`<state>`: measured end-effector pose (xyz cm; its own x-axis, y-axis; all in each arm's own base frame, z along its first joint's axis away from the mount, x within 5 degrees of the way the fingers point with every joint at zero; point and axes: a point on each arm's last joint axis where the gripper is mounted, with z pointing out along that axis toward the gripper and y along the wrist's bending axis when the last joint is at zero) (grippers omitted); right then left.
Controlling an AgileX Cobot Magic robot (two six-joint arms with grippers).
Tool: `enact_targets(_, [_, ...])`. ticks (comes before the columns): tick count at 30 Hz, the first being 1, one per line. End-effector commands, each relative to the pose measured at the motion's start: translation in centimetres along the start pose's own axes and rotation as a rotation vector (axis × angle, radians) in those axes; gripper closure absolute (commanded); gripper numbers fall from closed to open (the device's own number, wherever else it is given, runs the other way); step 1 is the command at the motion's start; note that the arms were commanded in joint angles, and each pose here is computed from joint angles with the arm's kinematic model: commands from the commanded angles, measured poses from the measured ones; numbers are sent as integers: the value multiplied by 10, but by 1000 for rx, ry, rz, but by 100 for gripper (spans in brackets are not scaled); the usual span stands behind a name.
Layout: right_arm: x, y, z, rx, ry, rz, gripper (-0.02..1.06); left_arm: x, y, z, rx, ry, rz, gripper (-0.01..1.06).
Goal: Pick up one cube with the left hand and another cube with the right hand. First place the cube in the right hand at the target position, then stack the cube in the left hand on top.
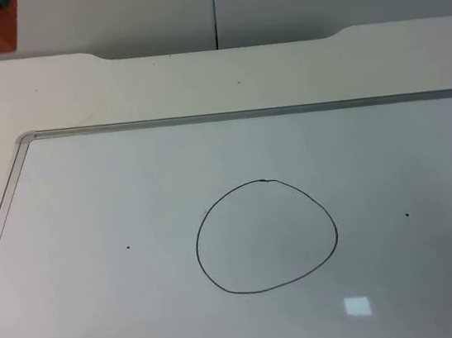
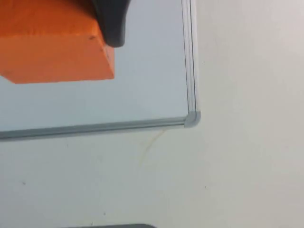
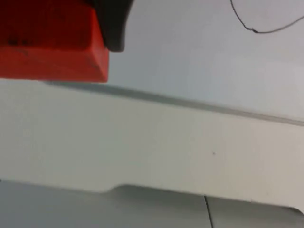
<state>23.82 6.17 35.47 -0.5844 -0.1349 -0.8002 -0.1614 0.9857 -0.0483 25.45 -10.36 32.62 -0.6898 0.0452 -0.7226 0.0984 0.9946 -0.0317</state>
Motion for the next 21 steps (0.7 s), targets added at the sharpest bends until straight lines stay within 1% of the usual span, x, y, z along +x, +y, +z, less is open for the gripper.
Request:
enact_targets(1, [-11, 2, -11, -30, -23, -31, 104, -1, 1, -12, 7, -25, 22, 105])
enact_targets(2, [-18, 3, -16, -46, -36, -37, 104, -1, 2, -17, 6, -29, 30, 105])
enact_targets(4, [-26, 5, -22, -71, -61, -22, 104, -2, 6, -27, 3, -46, 33, 105])
enact_targets(7, [-29, 5, -24, -74, -70, -19, 104, -3, 7, -32, 7, -65, 30, 105])
enact_targets(10, [-27, 6, -20, -78, -49, -41, 104, -3, 7, -32, 8, -65, 42, 105])
enact_targets(12, [-26, 10, -17, -108, -36, -65, 104, -3, 7, -32, 9, -64, 48, 105])
enact_targets(14, [-27, 15, -15, -165, -46, -72, 104, -3, 7, -32, 9, -64, 48, 105])
enact_targets(15, [-27, 15, -15, -165, -46, -72, 104, -3, 7, -32, 9, -64, 48, 105])
enact_targets(16, [-28, 20, -16, -204, -58, -88, 104, -3, 7, -32, 9, -64, 48, 105])
enact_targets(17, [-28, 27, -16, -244, -66, -125, 104, -3, 7, -32, 9, -64, 48, 105])
enact_targets(18, [-28, 37, -16, -289, -75, -171, 104, -3, 7, -32, 10, -66, 49, 105])
enact_targets(19, [-27, 50, -15, -340, -85, -249, 104, -3, 6, -32, 11, -70, 51, 105])
enact_targets(20, [-27, 50, -15, -340, -85, -249, 104, -3, 6, -32, 11, -70, 51, 105])
enact_targets(21, [-26, 56, -13, -356, -82, -260, 104, -3, 6, -32, 13, -72, 51, 105])
